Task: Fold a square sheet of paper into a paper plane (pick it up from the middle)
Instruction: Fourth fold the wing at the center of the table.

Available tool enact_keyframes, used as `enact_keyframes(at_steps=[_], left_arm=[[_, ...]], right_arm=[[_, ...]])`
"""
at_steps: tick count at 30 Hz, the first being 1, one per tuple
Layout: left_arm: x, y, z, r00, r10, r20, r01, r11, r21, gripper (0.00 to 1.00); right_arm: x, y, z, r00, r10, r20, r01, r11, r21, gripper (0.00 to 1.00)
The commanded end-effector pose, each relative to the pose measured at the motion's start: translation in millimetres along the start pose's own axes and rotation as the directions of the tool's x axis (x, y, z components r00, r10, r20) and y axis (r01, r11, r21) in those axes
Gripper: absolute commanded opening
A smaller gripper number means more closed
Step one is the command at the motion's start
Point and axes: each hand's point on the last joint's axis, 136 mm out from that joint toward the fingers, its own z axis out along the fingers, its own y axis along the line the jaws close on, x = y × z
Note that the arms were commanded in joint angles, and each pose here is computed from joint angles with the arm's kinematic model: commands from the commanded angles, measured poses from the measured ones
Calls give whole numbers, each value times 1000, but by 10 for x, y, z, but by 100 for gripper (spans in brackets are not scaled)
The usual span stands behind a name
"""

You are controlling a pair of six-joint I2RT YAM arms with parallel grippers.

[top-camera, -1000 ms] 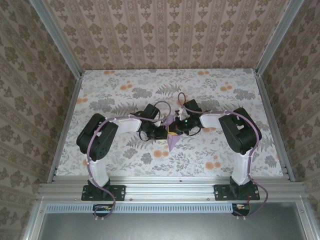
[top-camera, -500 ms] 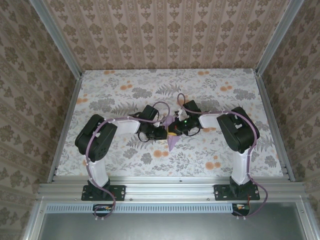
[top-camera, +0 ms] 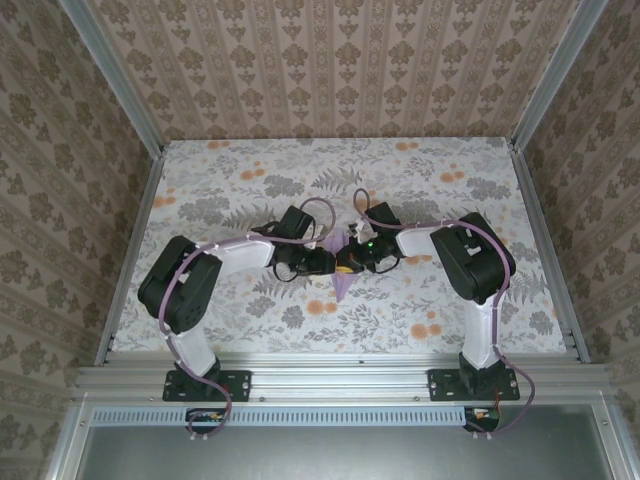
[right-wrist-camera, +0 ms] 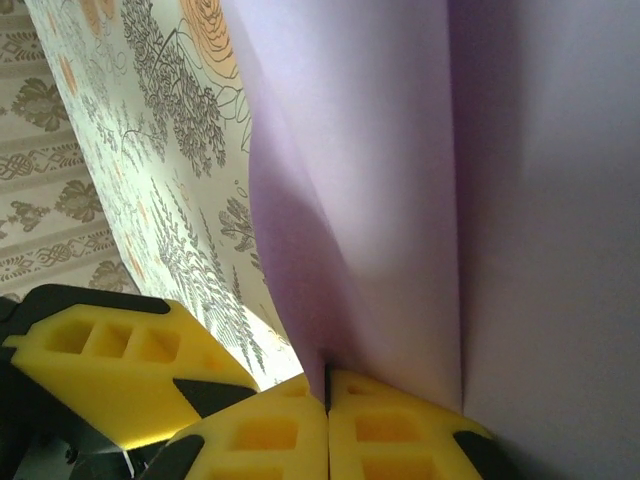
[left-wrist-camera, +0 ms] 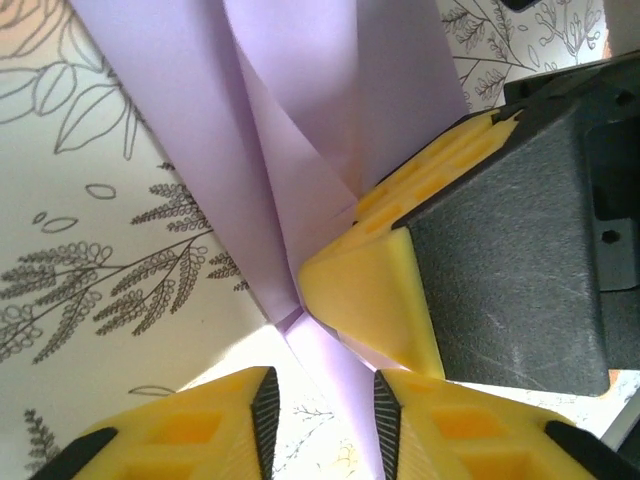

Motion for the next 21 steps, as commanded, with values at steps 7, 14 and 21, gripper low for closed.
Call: enact_keyframes(at_steps=[7,14,21], left_arm=[[48,-156,-6,1000,14,15,-14,1000,0,45],[116,-179,83,1000,16,9,-16,1000,-10,45],[178,-289,84,999,13,30,-14,1000,10,45]], right_arm=[[47,-29,80,999,28,-25,-28,1000,-9,12],[53,-39,98,999,38,-27,-39,999,-26,14],[58,-56,98,999,41,-28,-42,999,-26,14]])
